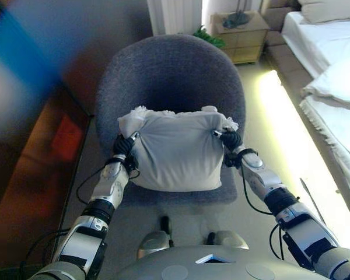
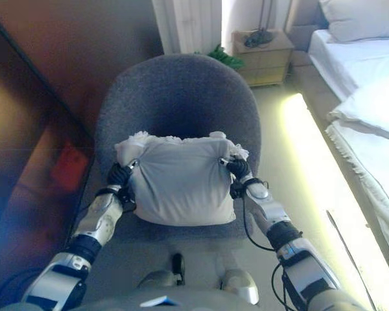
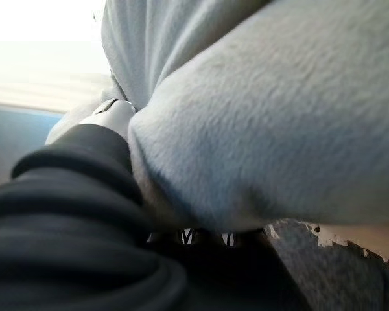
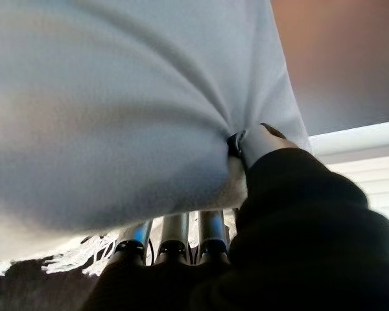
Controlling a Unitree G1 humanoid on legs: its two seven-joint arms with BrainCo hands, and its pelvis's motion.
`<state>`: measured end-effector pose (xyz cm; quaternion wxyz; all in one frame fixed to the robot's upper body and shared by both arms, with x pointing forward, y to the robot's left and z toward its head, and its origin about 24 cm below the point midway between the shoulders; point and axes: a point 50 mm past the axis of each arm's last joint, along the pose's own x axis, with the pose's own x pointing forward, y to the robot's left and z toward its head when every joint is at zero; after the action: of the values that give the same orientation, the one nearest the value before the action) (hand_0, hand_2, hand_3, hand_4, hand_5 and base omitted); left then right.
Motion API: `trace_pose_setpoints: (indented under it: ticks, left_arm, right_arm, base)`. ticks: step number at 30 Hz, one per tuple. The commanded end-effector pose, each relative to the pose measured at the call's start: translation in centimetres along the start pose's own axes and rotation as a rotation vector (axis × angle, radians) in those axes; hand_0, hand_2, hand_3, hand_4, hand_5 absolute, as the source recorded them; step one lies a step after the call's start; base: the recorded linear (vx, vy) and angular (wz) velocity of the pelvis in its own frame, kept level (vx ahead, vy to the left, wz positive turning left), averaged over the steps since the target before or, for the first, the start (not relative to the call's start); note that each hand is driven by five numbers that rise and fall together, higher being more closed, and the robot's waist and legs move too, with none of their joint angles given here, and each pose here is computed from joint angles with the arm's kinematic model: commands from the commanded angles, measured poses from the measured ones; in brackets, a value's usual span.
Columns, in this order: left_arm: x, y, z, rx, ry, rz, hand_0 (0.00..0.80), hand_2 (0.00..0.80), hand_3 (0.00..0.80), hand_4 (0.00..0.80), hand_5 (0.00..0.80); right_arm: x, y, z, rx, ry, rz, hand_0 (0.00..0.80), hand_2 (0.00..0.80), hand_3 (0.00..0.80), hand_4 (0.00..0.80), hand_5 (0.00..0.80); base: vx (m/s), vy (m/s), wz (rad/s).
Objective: Pick up the cushion and take it to the sofa
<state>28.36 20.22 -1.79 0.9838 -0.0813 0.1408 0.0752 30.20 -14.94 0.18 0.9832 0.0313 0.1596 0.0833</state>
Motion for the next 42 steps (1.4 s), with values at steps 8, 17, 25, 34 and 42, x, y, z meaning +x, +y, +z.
trace_pose_setpoints:
  ticks: [8, 17, 25, 34, 42]
  left_arm:
    - [2.4, -4.3, 7.6, 0.034, -0.280, -0.120, 0.800, 0.800, 0.800, 0.800, 0.800]
    - [3.1, -6.3, 10.8, 0.075, -0.381, -0.127, 0.800, 0.800, 0.800, 0.800, 0.800]
    - [3.6, -7.0, 15.3, 0.055, -0.501, -0.133, 0.800, 0.800, 0.800, 0.800, 0.800]
    - [3.7, -9.2, 19.8, 0.024, -0.590, -0.139, 0.800, 0.800, 0.800, 0.800, 0.800]
    - [3.2, -9.4, 23.7, 0.018, -0.691, -0.079, 0.800, 0.800, 0.800, 0.800, 0.800]
  right_arm:
    - [1.8, 2.8, 6.0, 0.107, -0.254, -0.016, 0.800, 0.800, 0.800, 0.800, 0.800]
    - [2.7, 2.3, 10.5, 0.052, -0.344, -0.002, 0.800, 0.800, 0.800, 0.800, 0.800]
    - [2.6, 2.3, 15.5, -0.022, -0.476, 0.003, 0.800, 0.800, 0.800, 0.800, 0.800]
    - [2.7, 1.8, 20.7, -0.064, -0.586, -0.016, 0.800, 0.800, 0.800, 0.800, 0.800]
    - [2.4, 2.0, 24.3, -0.152, -0.641, -0.026, 0.800, 0.800, 0.800, 0.800, 0.800]
  base:
    - [0.165, 0.103, 0.03]
    - [0.067, -0.080, 0.17]
    - [-0.108, -0.009, 0.04]
    - [-0.025, -0.007, 0.07]
    - [-0.011, -0.015, 0.04]
